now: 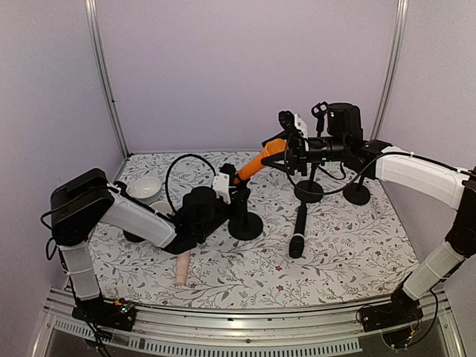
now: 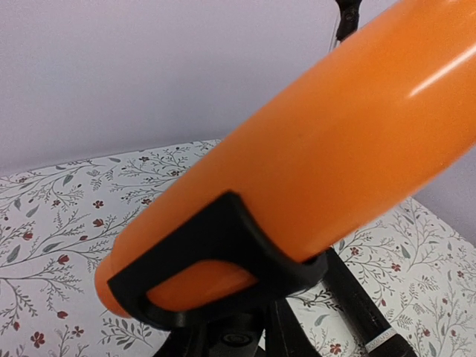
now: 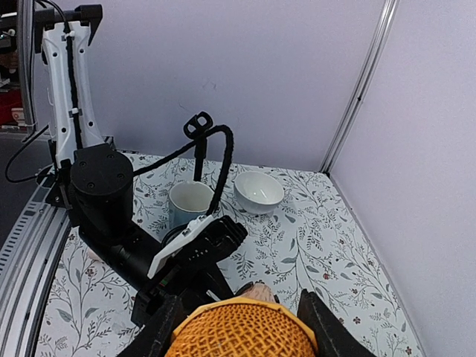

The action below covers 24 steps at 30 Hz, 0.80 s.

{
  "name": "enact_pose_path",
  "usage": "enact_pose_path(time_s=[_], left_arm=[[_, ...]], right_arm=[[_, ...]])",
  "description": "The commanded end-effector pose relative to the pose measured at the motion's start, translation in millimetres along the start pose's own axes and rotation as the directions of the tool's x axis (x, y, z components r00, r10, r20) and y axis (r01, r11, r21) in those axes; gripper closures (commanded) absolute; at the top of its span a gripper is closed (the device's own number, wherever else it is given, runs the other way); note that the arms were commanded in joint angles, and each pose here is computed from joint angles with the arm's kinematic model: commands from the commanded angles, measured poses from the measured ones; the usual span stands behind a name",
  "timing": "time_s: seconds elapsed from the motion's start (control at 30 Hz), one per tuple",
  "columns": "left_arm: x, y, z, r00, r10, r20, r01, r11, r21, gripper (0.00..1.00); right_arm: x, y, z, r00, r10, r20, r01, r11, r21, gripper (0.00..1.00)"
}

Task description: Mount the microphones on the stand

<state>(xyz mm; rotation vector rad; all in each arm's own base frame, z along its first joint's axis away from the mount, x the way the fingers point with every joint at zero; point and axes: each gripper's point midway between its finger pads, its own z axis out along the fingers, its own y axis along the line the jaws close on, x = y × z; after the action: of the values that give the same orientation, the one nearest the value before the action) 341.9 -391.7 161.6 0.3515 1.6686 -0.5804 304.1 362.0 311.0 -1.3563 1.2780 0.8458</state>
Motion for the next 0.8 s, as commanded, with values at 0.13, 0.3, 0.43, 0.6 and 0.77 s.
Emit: enact_pose_path(time_s=[0.13, 0.3, 0.43, 0.6, 0.77], left_arm=[[-35, -42, -1, 0.994, 0.005, 0.113, -0.021, 0.99, 0.142, 1.0], [-37, -44, 0, 0.993, 0.005, 0.122, -0.023, 0.989, 0.143, 1.0], [-37, -48, -3, 0.992, 0.016, 0.122, -0.035, 0.988, 0.152, 1.0], [-36, -48, -6, 0.992, 0.022, 0.126, -0.041, 0.987, 0.152, 1.0], [-36, -50, -8, 0.991, 0.021, 0.13, -0.041, 0.987, 0.156, 1.0]], right_arm=[[118, 55, 25, 0.907, 0.278, -0.316, -0.315, 0.947, -0.071, 1.0], [132, 59, 32, 0.898, 0.269, -0.347, -0.31, 0.948, -0.067, 1.0], [143, 63, 36, 0.885, 0.284, -0.369, -0.332, 0.941, -0.071, 1.0], [159, 64, 41, 0.867, 0.302, -0.397, -0.355, 0.933, -0.066, 1.0], [171, 67, 44, 0.853, 0.314, -0.417, -0.372, 0.926, -0.064, 1.0]])
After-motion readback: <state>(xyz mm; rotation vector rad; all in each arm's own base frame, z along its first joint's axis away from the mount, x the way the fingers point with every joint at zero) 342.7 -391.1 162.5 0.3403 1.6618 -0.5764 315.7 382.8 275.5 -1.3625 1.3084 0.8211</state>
